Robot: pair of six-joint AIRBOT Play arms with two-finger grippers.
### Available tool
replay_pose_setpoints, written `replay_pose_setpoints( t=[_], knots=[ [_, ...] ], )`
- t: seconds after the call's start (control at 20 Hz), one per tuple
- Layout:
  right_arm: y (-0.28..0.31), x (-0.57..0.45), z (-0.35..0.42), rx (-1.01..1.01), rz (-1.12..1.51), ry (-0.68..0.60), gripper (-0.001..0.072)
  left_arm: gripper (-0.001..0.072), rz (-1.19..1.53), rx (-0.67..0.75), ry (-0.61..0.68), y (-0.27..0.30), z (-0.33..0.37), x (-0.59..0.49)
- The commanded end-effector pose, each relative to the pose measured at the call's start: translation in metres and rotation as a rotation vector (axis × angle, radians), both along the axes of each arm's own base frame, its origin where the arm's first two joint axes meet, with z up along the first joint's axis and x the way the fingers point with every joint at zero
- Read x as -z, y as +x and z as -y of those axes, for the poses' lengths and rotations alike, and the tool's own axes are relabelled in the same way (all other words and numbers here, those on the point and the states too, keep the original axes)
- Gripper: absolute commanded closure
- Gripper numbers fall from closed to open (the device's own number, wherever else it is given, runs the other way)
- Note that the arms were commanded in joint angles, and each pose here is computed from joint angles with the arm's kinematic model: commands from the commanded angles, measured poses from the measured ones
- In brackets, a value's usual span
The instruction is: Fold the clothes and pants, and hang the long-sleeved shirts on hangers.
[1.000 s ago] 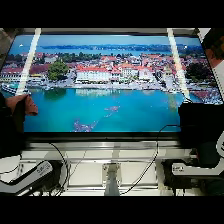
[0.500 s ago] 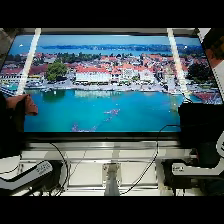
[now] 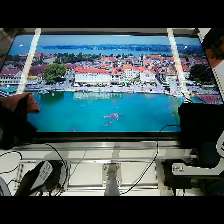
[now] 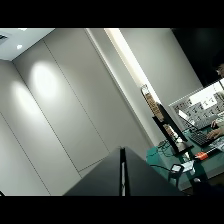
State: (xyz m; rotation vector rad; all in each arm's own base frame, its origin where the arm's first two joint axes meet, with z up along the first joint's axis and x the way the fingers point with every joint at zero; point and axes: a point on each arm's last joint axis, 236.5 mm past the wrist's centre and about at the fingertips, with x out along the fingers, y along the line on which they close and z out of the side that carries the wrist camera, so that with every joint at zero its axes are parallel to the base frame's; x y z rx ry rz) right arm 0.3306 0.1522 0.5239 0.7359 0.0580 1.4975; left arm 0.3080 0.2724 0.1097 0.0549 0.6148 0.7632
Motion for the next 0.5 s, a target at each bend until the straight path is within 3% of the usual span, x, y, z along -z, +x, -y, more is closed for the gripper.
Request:
replay_pose_setpoints(
  t=[0.0, 0.25, 0.45],
  knots=[
    [0.000, 0.000, 0.000, 0.000, 0.001, 0.000, 0.0689, 0.0696, 0.173, 0.071, 0.046, 0.004, 0.040, -0.063],
    [0.000, 0.000, 0.000, 0.001, 0.001, 0.000, 0.0689, 0.0697, 0.387, 0.316, -0.038, 0.022, 0.142, -0.118],
    [0.000, 0.000, 0.000, 0.000, 0.000, -0.001, 0.0689, 0.0698, 0.408, 0.622, -0.163, 0.043, 0.255, -0.119]
  ],
)
